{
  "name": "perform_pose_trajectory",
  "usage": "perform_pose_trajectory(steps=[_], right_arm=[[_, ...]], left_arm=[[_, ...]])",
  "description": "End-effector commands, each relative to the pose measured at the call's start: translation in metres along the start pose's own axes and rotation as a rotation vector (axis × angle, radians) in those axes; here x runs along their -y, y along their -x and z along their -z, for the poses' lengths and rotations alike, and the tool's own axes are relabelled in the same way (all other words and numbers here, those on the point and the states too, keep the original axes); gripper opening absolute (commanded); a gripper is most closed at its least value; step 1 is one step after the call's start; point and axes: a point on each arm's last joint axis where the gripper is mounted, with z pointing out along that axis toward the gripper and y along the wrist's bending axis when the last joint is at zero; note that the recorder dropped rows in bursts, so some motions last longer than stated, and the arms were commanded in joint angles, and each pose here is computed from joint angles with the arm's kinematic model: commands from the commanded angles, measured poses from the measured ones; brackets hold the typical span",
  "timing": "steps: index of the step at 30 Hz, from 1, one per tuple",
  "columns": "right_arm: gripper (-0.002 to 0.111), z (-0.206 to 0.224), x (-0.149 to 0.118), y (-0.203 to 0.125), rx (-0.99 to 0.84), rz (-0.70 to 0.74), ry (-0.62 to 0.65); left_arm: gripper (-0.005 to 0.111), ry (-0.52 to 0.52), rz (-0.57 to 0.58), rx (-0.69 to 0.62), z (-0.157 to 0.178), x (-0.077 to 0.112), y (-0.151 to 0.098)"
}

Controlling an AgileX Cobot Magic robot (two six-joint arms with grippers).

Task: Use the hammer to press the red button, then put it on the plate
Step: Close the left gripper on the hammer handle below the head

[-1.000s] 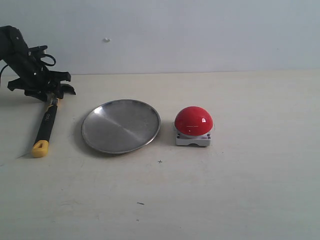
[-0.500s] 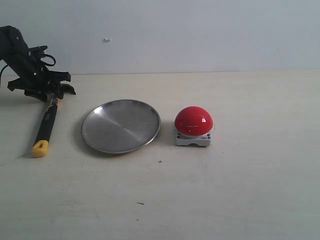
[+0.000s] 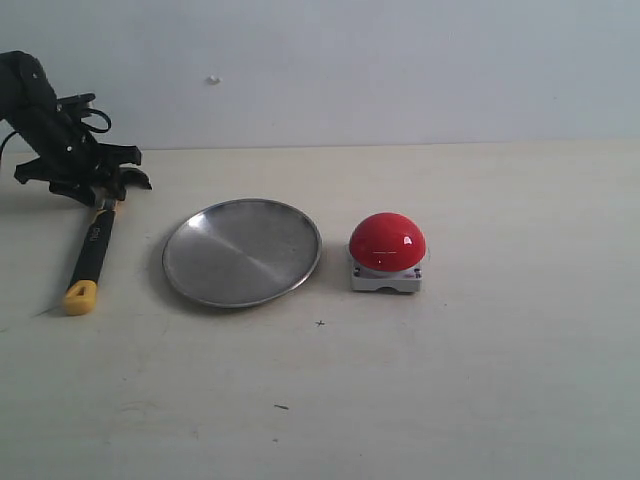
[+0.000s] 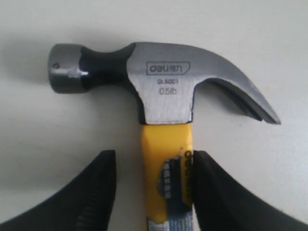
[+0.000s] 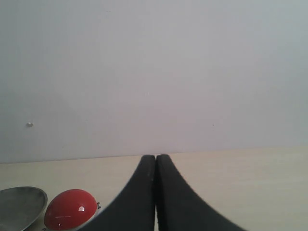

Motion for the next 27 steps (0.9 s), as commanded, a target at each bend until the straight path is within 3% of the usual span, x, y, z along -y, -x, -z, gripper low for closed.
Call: perform_pose_trajectory(steps=[1, 6, 16, 20, 22, 25, 27], right_arm=[[0.0, 0.0, 0.0, -0.001, 0.005, 0.008, -0.005], [0.0, 0.0, 0.0, -0.001, 0.002, 0.008, -0.005], [0.0, 0.0, 0.0, -0.001, 0.002, 0.008, -0.005], [0.0, 0.0, 0.0, -0.001, 0.002, 0.008, -0.005], [0.0, 0.0, 0.0, -0.001, 0.002, 0.006, -0.005], [0.0, 0.0, 0.0, -0.001, 0.002, 0.006, -0.005], [0.0, 0.0, 0.0, -0.001, 0.002, 0.008, -0.005]], left_arm=[[0.031, 0.009, -0.006, -0.038, -0.001, 0.0, -0.003], [0.001, -0.018, 0.007, -0.088, -0.002, 0.002, -0.008], [0.0, -0.101, 0.011, -0.123, -0.003, 0.025, -0.013], [0.0, -0.092, 0.01, -0.134, -0.006, 0.024, -0.015], [0.005, -0.09, 0.007, -0.155, -0.012, 0.022, -0.019], [0.034, -0.087, 0.008, -0.163, -0.013, 0.022, -0.02], [0.045, -0.088, 0.008, -0.161, -0.013, 0.022, -0.02]])
